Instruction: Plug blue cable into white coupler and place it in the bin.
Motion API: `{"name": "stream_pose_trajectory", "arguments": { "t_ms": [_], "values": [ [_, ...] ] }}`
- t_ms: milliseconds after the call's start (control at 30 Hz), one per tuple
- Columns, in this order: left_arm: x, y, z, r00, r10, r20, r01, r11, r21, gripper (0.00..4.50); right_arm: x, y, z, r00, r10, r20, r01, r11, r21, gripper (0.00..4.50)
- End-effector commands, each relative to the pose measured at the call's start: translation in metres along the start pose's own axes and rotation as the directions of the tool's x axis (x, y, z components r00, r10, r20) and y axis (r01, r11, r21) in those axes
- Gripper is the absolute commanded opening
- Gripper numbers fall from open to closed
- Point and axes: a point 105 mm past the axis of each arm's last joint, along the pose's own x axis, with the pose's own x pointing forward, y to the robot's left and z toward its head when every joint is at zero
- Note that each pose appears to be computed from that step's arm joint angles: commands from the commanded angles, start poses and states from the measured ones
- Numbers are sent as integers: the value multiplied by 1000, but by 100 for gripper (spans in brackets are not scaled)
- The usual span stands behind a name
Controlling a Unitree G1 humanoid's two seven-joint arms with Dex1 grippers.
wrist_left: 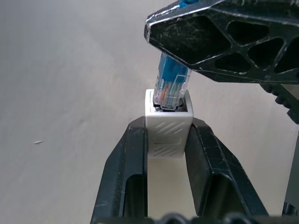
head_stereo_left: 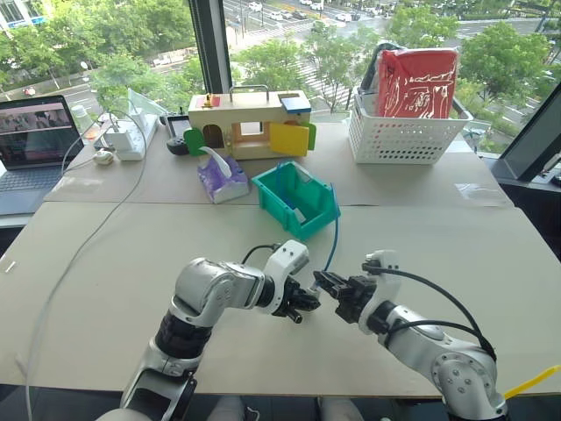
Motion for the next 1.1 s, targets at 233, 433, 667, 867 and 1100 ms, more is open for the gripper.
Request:
{"name": "stream_pose_trajectory", "arguments": {
  "t_ms": [233, 433, 667, 867, 1100],
  "values": [
    [-9, -13, 23, 998, -19, 63, 11, 992, 125, 64, -9, -8, -59, 964, -31, -262, 12, 997, -74, 0],
    [-6, -15, 22, 999, -22, 46, 15, 988, 155, 64, -11, -4, -64, 955, -11, -298, -23, 994, -110, 0],
    [-4, -18, 15, 1000, -27, 16, 23, 983, 181, 64, -17, -3, -77, 947, -22, -319, -3, 997, -80, 0],
    [-4, -20, 6, 1000, -24, -15, 26, 979, 202, 64, -26, 4, -86, 945, -33, -326, 24, 999, -32, 0],
    [-4, -21, 0, 999, -23, -43, 32, 974, 224, 64, -33, 5, -92, 931, -90, -355, 49, 991, -123, 0]
  ]
}}
